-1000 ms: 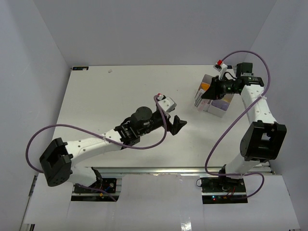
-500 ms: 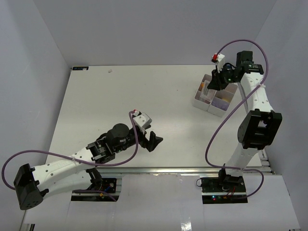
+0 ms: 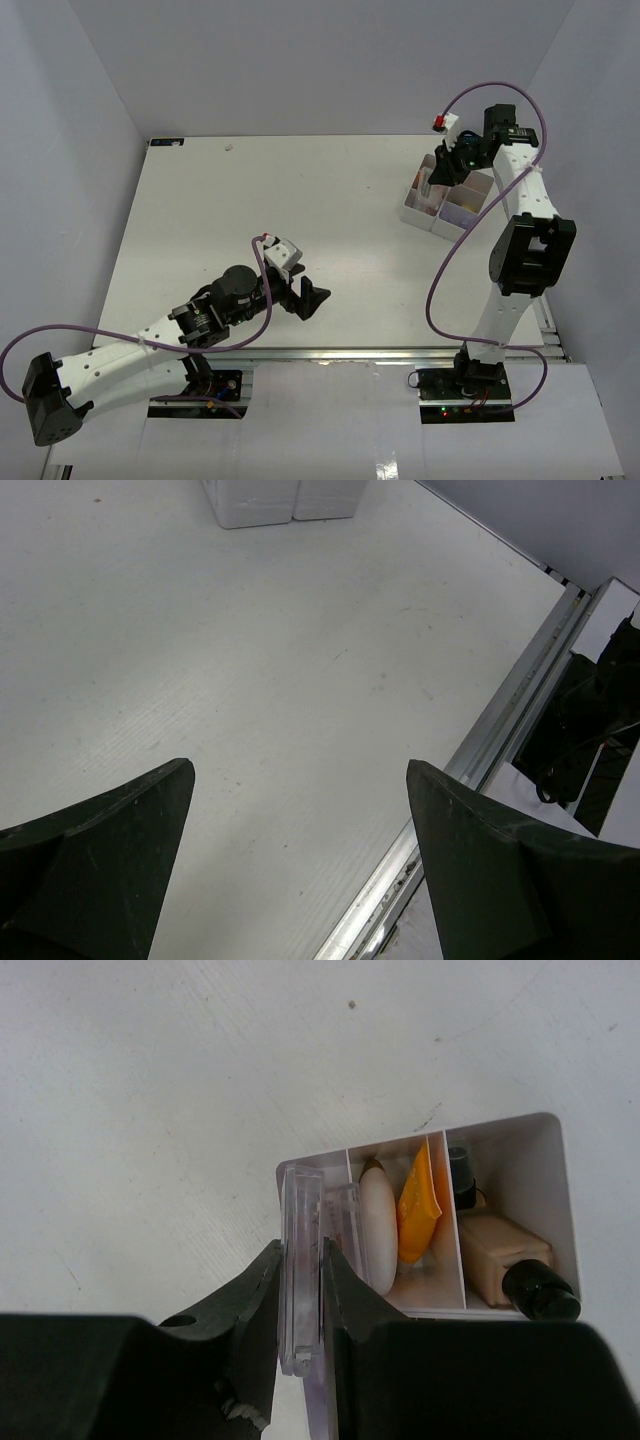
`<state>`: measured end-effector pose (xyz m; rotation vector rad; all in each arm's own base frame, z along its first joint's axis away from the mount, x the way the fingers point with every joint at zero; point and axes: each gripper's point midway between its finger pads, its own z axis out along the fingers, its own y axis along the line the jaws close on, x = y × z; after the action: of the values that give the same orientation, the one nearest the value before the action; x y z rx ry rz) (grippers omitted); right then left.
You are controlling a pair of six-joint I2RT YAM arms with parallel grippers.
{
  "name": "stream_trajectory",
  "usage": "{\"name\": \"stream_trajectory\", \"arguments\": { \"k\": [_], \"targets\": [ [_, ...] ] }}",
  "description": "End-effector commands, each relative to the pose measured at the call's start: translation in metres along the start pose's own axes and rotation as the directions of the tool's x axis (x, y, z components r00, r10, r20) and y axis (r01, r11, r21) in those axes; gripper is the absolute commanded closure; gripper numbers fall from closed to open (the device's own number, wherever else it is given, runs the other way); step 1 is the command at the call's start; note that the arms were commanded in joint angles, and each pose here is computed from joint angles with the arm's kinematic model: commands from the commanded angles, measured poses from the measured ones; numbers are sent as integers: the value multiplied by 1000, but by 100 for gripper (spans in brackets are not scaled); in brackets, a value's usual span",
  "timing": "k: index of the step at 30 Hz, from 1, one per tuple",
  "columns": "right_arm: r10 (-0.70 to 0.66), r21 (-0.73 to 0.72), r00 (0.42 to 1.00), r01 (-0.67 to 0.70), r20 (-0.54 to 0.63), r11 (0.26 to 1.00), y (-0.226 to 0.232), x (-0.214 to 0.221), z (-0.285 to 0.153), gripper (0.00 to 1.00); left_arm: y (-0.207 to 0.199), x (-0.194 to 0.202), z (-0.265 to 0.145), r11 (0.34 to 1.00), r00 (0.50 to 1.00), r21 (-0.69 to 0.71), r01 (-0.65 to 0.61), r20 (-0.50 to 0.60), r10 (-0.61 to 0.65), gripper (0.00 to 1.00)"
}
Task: Organize the makeup
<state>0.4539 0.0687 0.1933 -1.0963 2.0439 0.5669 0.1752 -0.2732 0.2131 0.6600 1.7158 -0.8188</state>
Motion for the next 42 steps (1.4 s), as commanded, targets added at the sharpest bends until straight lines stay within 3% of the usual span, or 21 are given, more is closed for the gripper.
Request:
{"name": "stream_trajectory", "arguments": {
  "k": [1, 3, 8, 17, 19, 22, 29, 42],
  "targets": [
    [-98, 10, 995, 98, -6, 995, 0, 1, 9, 78, 1, -1, -3, 1000, 1000, -7, 23, 15, -23, 2],
    [-96, 16, 995, 96, -6, 995, 1, 3, 11, 66, 0, -1, -2, 1000, 1000, 0, 24, 16, -24, 2],
    [-99, 41, 995, 100, -20, 994, 1, 11, 12, 50, -3, -3, -1, 999, 999, 13, 34, 18, -34, 2],
    [-106, 118, 991, 97, 76, 988, 38, -34, -43, 41, -6, -11, -1, 998, 998, 9, 55, 5, -55, 2],
    [-96, 115, 988, 83, 119, 990, 67, -40, -62, 33, -6, -12, 0, 998, 998, 4, 63, -2, -63, 2],
    [-54, 83, 984, 40, 171, 996, 109, -34, -75, 10, -7, -14, 0, 997, 997, 4, 78, -10, -78, 2],
    [45, 170, 969, -88, 243, 982, 165, 4, -93, 10, -10, -18, -7, 995, 994, 2, 104, -31, -104, 2],
    [93, 357, 924, -235, 372, 904, 184, 42, -106, 10, -3, -29, -19, 995, 995, -41, 93, -29, -94, 2]
  ]
}}
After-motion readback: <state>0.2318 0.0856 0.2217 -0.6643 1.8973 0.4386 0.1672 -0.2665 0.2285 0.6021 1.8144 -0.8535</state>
